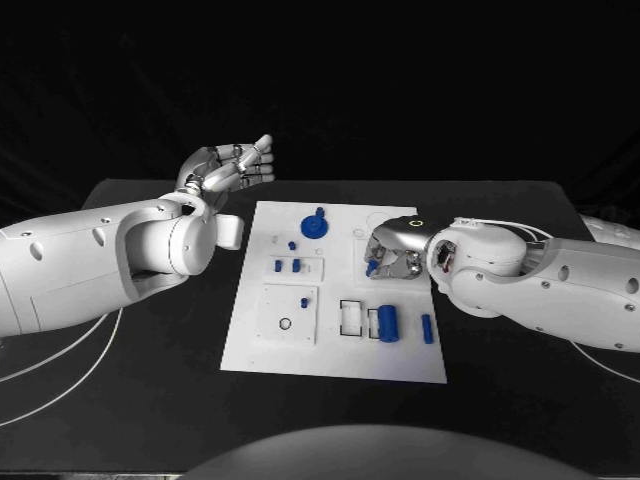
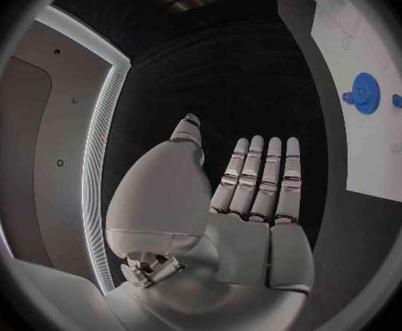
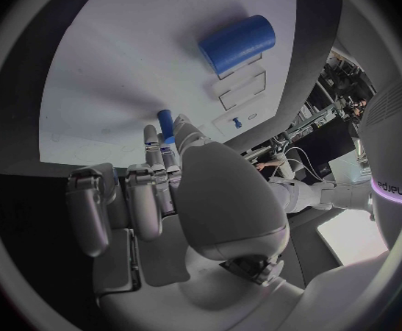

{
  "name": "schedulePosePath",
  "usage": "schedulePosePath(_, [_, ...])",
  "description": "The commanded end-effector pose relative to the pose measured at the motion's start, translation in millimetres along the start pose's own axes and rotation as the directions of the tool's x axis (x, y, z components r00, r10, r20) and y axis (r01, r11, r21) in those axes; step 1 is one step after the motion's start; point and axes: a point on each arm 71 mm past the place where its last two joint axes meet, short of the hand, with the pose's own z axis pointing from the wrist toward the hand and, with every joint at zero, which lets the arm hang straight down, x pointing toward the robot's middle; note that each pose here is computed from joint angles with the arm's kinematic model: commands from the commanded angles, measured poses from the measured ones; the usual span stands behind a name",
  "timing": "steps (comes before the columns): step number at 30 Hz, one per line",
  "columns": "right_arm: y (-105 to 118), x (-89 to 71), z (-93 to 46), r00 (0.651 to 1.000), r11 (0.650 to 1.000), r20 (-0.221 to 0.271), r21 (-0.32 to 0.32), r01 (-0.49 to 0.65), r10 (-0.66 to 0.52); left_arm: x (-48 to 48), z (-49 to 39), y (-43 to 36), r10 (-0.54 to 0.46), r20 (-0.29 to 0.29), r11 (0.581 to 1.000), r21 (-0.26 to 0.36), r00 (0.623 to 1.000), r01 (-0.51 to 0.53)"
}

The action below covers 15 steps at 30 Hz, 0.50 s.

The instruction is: Assemble the parts on the task board

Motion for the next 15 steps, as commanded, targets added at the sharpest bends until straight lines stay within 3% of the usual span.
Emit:
schedulePosePath(1, [1.3, -0.9, -0.4, 1.000, 1.000, 0.020, -0.011, -0.001, 0.001, 1.9, -0.1, -0.8, -0.007, -0.009, 1.000, 0.006, 1.000, 0.007])
schedulePosePath(15, [2.8, -0.4, -0.6, 1.000, 1.000, 0.024, -0.022, -0.003, 0.003, 0.1, 0.0, -0.7, -0.003, -0.002, 1.000, 0.005, 1.000, 0.003])
